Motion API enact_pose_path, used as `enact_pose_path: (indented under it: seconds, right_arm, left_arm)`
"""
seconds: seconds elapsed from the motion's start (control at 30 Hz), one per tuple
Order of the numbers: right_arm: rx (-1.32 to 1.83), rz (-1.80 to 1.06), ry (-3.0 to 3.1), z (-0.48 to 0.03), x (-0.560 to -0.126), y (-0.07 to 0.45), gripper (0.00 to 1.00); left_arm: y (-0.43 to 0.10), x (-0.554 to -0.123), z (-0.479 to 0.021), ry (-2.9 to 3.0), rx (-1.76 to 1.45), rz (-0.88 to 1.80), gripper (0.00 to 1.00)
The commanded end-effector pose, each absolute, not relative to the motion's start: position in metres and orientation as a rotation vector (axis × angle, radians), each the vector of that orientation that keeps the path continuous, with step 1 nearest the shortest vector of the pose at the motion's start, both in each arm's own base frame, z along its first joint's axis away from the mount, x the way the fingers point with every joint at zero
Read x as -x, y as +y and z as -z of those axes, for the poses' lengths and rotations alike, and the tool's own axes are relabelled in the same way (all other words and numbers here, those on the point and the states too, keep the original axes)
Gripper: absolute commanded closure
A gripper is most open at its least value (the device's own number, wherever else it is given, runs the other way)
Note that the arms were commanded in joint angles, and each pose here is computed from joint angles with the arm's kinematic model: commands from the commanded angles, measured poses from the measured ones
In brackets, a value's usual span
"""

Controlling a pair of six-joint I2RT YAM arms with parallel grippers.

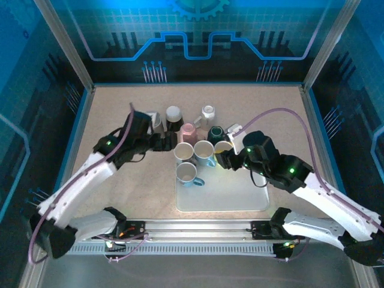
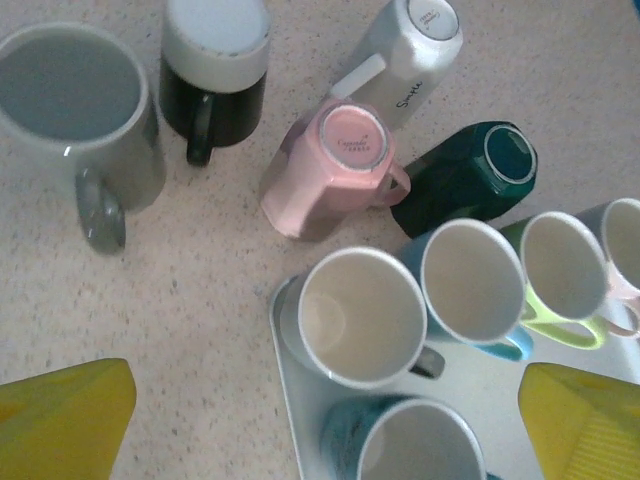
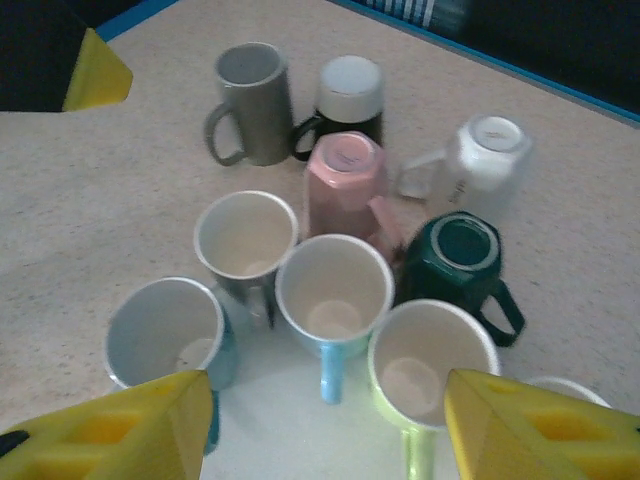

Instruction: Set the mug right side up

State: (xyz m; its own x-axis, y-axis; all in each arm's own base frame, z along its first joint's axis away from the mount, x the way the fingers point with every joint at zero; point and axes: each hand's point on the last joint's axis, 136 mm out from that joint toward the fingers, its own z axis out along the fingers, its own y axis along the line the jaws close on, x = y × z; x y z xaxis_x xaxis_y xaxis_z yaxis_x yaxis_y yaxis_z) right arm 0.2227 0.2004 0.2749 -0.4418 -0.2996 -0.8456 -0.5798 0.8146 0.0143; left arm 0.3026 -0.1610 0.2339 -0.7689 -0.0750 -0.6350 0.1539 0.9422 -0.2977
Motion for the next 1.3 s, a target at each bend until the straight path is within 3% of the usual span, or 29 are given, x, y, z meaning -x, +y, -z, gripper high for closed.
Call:
enact_pose_path:
  seconds: [0.0, 0.17, 0.43, 0.57, 0.87, 1.27]
  right_arm:
    - [0.651, -0.391, 2.047, -0.274, -0.218, 0.193, 0.36]
    - [0.686, -0.474, 2.021, -0.281, -0.205, 0.197, 0.35]
    - [0.653, -0.529, 1.979, -0.291, -0.196, 0.192, 0.35]
    - [0.652, -0.564, 1.970, -0.291, -0.193, 0.194, 0.35]
    - [0.650, -0.559, 1.938, -0.293, -0.192, 0.191, 0.35]
    - [0.655, -0.574, 1.935, -0.291, -0.191, 0.193, 0.33]
  left_arm:
    - [-0.177, -0.322, -0.233, 2.425, -0.304, 0.377, 0.01]
    - [-0.185, -0.369, -0.192, 2.528, -0.419, 0.174, 0.01]
    - [-0.216, -0.409, -0.163, 2.670, 0.027, 0.332, 0.01]
    - [-0.224, -0.416, -0.159, 2.683, 0.180, 0.306, 0.01]
    - [-0.207, -0.420, -0.125, 2.801, 0.257, -0.149, 0.01]
    - [-0.215, -0.425, -0.112, 2.804, 0.275, -0.109, 0.01]
